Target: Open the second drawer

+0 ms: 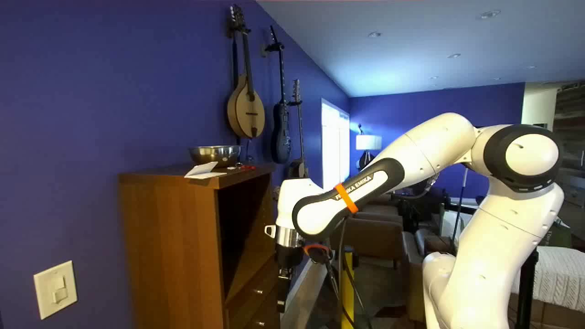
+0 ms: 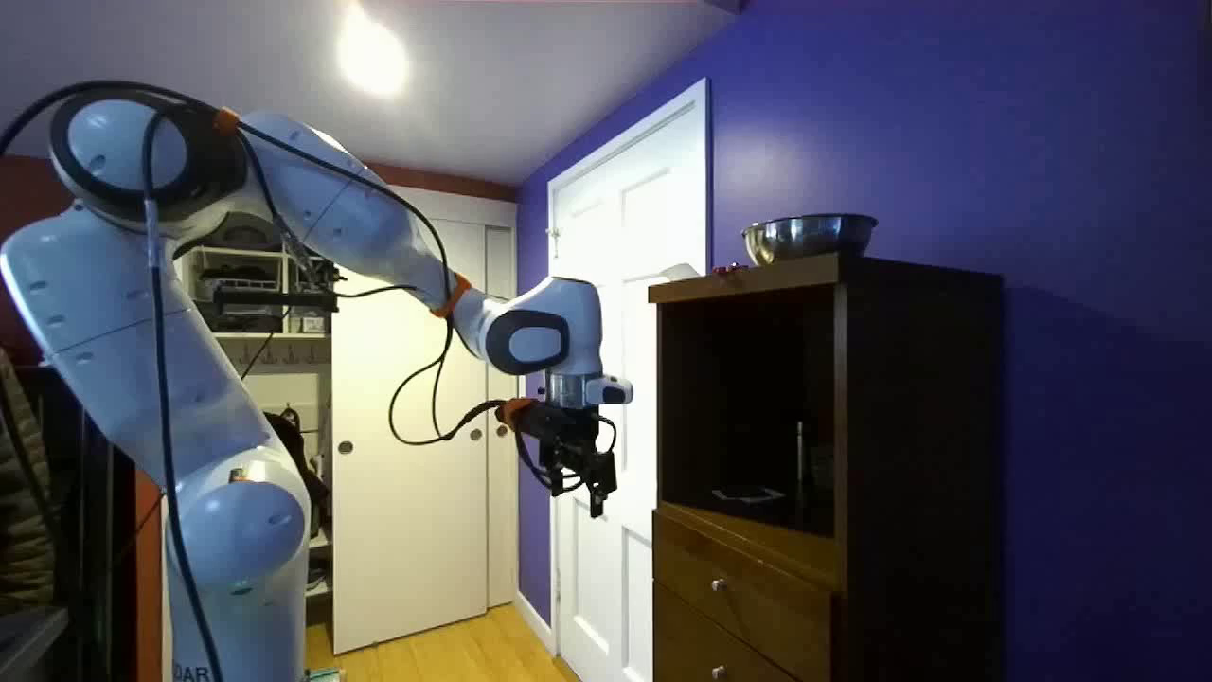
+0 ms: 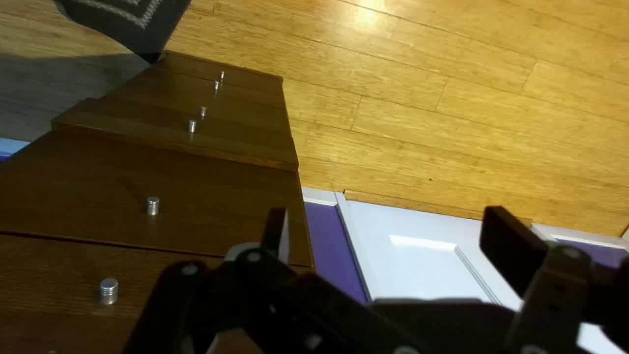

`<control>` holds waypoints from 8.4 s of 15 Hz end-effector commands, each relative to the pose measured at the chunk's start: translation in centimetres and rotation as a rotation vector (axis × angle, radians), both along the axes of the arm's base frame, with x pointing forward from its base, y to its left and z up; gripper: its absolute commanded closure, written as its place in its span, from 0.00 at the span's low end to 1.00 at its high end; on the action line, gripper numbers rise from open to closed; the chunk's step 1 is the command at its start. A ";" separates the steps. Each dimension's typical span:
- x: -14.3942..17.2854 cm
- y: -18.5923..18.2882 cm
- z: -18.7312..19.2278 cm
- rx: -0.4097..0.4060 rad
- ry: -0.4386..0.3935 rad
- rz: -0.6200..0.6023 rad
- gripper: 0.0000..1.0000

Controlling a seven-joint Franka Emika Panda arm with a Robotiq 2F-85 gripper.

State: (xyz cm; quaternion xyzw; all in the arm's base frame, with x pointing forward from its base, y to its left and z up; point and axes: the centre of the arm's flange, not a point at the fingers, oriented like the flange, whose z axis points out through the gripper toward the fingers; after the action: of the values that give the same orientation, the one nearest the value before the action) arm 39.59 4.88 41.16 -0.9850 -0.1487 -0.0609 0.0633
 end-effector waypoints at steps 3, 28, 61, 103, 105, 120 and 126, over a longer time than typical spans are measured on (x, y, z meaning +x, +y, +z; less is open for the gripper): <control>0.3 -0.4 -1.4 -0.002 -0.003 -0.042 0.00; 1.2 -12.2 -18.0 -0.087 -0.356 -0.338 0.00; 3.0 -12.6 -21.4 0.043 -0.184 -0.244 0.00; 10.5 -8.4 -20.8 -0.102 -0.149 -0.222 0.02; 10.8 -8.6 -21.0 -0.099 -0.152 -0.179 0.00; 12.5 -10.6 -23.2 -0.087 -0.248 -0.203 0.54; 12.9 -11.4 -23.5 -0.111 -0.266 -0.193 0.98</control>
State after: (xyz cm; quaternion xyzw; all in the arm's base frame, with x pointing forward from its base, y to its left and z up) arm 51.43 -6.23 18.27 -0.9826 -0.0533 -0.1777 -0.0107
